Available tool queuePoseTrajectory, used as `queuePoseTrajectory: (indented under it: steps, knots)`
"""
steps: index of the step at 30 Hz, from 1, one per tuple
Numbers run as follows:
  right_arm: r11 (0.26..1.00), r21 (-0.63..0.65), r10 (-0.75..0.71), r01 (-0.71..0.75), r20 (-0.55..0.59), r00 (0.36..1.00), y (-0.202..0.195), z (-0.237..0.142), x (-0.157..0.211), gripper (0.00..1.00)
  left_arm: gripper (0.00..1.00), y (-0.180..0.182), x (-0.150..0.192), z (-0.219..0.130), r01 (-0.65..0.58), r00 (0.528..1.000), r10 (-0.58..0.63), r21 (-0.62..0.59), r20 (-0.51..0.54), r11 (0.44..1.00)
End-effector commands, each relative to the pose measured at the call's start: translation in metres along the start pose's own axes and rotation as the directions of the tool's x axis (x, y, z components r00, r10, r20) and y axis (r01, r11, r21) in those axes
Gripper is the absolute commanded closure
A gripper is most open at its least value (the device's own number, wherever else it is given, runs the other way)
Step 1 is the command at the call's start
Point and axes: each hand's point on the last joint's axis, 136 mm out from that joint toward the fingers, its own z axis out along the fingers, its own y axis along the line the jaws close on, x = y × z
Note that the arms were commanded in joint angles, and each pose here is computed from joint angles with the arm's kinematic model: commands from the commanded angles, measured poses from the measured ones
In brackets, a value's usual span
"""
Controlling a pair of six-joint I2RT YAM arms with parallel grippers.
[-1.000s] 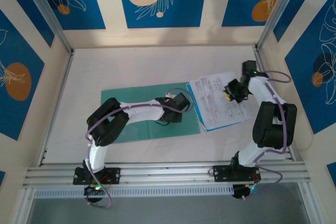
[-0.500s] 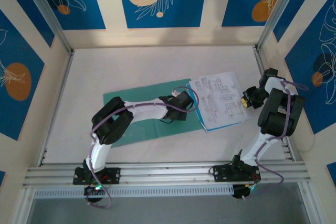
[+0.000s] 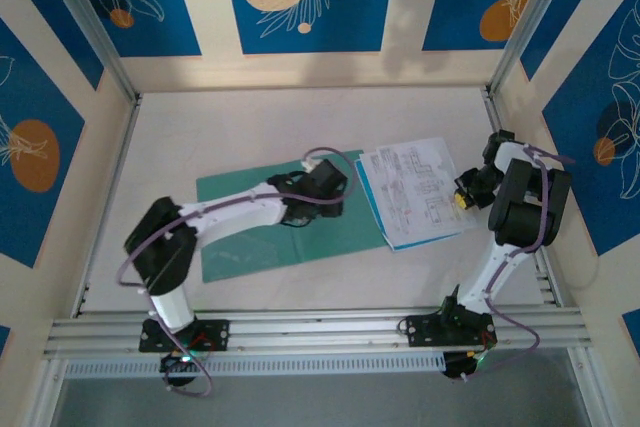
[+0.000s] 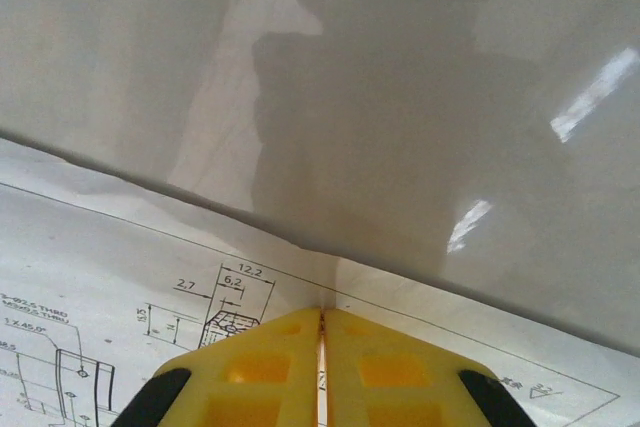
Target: Put the files into the folder
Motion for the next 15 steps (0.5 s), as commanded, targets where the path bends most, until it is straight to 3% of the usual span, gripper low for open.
queuePoseTrajectory:
  steps: [1,8,15]
  knots:
    - [0.998,0.053,-0.038,0.042,-0.068,0.997,-0.006,0.010,0.028,0.89,0.37,0.069,0.020,0.010,0.097,0.991,-0.108,-0.133,-0.081,0.986]
    - [0.988,0.104,-0.101,0.110,-0.088,0.991,0.000,0.019,0.061,0.89,0.41,0.110,0.035,0.032,0.124,0.978,-0.149,-0.163,-0.148,0.979]
    - [0.987,0.109,-0.108,0.121,-0.116,0.987,0.005,0.024,0.083,0.90,0.51,0.100,0.048,0.061,0.111,0.971,-0.132,-0.111,-0.199,0.988]
